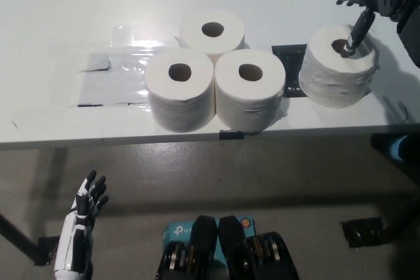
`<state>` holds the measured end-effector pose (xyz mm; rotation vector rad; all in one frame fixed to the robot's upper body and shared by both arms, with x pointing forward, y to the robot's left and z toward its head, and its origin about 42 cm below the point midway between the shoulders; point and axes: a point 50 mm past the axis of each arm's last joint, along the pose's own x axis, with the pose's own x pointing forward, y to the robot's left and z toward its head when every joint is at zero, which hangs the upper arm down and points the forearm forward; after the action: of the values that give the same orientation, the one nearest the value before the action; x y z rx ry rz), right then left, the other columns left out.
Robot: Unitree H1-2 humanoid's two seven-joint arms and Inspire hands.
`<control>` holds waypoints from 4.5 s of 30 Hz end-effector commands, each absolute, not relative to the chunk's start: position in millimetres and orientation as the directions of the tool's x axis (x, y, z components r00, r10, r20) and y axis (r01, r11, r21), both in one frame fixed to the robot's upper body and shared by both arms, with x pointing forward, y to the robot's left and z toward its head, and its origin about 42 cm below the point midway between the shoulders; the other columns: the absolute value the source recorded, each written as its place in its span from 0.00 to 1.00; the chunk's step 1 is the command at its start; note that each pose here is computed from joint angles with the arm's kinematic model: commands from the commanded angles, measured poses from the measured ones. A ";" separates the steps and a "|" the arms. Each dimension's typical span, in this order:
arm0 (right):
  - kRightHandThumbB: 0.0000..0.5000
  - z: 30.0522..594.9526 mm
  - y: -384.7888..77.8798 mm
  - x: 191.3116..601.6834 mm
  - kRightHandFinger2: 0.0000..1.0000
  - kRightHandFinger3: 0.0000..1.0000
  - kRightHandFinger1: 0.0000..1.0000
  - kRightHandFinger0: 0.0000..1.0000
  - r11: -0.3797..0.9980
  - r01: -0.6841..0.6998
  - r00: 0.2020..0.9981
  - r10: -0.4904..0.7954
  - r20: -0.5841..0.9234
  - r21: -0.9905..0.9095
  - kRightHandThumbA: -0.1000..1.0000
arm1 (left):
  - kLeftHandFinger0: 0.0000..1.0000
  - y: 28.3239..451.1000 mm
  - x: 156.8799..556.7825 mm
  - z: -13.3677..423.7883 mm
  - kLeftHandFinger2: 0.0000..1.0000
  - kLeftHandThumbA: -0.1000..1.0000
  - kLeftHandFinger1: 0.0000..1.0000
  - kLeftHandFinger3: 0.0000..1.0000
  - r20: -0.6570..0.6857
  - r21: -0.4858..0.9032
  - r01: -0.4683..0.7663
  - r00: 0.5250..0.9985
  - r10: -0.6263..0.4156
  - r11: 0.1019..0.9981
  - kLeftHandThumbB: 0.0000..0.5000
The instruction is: A few rolls of toilet paper are kept infront of the robot and the robot uses its right hand to lift one of the rolls and and places it on top of the other rolls to stack it.
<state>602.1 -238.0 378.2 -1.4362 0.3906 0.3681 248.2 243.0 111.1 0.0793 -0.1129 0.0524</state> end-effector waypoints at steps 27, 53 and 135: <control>0.91 420.4 -221.9 606.9 1.00 1.00 1.00 1.00 0.071 -0.369 0.929 0.012 -0.369 -0.927 0.95 | 1.00 243.0 248.2 124.6 1.00 1.00 1.00 1.00 0.185 0.079 -0.055 0.982 0.040 0.995 0.41; 0.94 384.5 -234.8 605.9 1.00 1.00 1.00 1.00 0.032 -0.378 0.924 -0.057 -0.379 -0.925 0.92 | 1.00 241.8 249.9 128.1 1.00 1.00 1.00 1.00 0.197 0.077 -0.050 0.980 0.034 0.996 0.45; 0.33 342.6 -197.9 592.1 0.01 0.81 0.00 0.00 0.020 -0.739 0.674 0.044 -0.738 -0.674 0.00 | 1.00 244.2 265.9 147.4 1.00 1.00 1.00 1.00 0.251 0.067 -0.020 0.968 0.002 0.998 0.59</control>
<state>597.3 -223.6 329.0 -1.4215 0.4571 0.4202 260.7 241.8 131.7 0.0711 -0.1875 0.0338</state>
